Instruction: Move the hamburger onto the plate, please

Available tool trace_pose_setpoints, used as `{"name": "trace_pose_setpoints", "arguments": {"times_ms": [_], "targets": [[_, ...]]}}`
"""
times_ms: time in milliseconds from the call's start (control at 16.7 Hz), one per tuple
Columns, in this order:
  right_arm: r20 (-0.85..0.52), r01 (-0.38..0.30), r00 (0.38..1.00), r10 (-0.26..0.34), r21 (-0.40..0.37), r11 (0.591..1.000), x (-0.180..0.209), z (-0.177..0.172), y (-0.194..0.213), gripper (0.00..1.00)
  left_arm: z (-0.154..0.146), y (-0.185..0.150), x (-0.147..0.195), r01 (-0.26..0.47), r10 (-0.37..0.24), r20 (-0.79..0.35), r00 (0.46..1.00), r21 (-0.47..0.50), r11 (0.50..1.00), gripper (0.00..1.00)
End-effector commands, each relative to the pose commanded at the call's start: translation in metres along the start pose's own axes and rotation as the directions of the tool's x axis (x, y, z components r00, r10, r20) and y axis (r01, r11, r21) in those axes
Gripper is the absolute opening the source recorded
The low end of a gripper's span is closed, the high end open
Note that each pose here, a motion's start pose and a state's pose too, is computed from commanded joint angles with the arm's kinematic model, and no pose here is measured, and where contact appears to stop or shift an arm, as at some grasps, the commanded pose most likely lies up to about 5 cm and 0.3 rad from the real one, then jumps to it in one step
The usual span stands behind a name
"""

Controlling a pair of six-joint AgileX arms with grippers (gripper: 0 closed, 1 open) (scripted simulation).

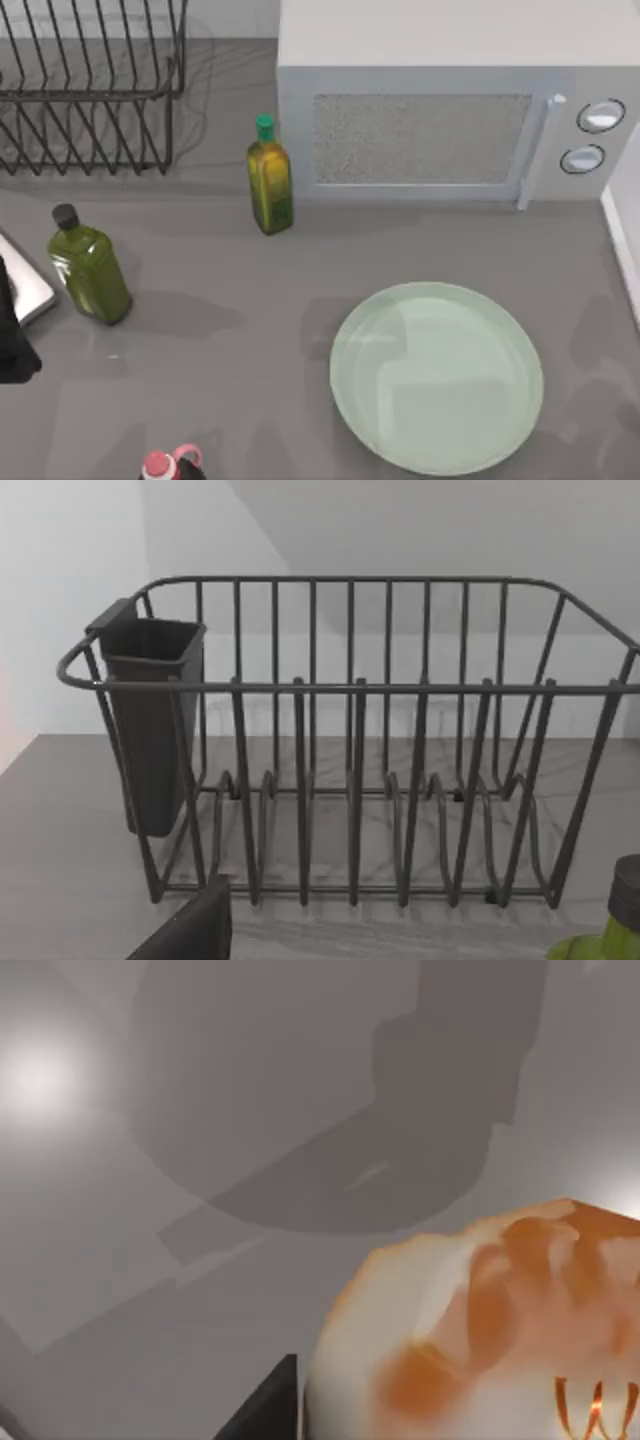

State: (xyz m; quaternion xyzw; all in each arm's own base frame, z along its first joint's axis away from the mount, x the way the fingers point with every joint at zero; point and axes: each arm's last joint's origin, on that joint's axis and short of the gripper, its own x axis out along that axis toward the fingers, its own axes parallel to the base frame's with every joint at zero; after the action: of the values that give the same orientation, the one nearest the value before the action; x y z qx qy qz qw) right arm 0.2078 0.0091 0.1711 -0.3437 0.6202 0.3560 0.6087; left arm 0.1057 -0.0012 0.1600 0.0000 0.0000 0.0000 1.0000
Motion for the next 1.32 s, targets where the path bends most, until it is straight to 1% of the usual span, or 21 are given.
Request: {"name": "trace_pose_setpoints", "arguments": {"times_ms": [120, 300, 600, 780, 900, 1080, 1200, 1320], "targets": [[0.000, 0.000, 1.000, 0.000, -0.001, 1.000, -0.022, -0.001, 0.003, 0.00, 0.000, 0.000, 0.000, 0.000, 0.000, 0.000, 1.000, 0.000, 1.000, 1.00], [0.014, 0.022, 1.000, -0.022, 0.004, 1.000, -0.043, -0.003, 0.006, 0.00, 0.000, 0.000, 0.000, 0.000, 0.000, 0.000, 1.000, 0.000, 1.000, 1.00], [0.013, 0.019, 1.000, -0.019, 0.005, 1.000, -0.042, -0.003, 0.006, 0.00, 0.000, 0.000, 0.000, 0.000, 0.000, 0.000, 1.000, 0.000, 1.000, 1.00], [0.008, 0.014, 1.000, -0.015, 0.032, 0.999, -0.044, 0.008, 0.003, 0.00, 0.000, 0.000, 0.000, 0.000, 0.000, 0.000, 1.000, 0.000, 1.000, 1.00], [0.003, 0.011, 1.000, -0.011, 0.078, 0.997, -0.046, 0.022, 0.000, 0.00, 0.000, 0.000, 0.000, 0.000, 0.000, 0.000, 1.000, 0.000, 1.000, 1.00], [-0.009, 0.004, 1.000, -0.003, 0.188, 0.982, -0.047, 0.051, -0.003, 0.00, 0.000, 0.000, 0.000, 0.000, 0.000, 0.000, 1.000, 0.000, 1.000, 1.00], [-0.020, 0.002, 1.000, 0.004, 0.290, 0.957, -0.045, 0.074, -0.002, 0.00, 0.000, 0.000, 0.000, 0.000, 0.000, 0.000, 1.000, 0.000, 1.000, 1.00], [-0.035, 0.003, 0.999, 0.012, 0.409, 0.913, -0.041, 0.100, 0.002, 0.00, 0.000, 0.000, 0.000, 0.000, 0.000, 0.000, 1.000, 0.000, 1.000, 1.00]]}}
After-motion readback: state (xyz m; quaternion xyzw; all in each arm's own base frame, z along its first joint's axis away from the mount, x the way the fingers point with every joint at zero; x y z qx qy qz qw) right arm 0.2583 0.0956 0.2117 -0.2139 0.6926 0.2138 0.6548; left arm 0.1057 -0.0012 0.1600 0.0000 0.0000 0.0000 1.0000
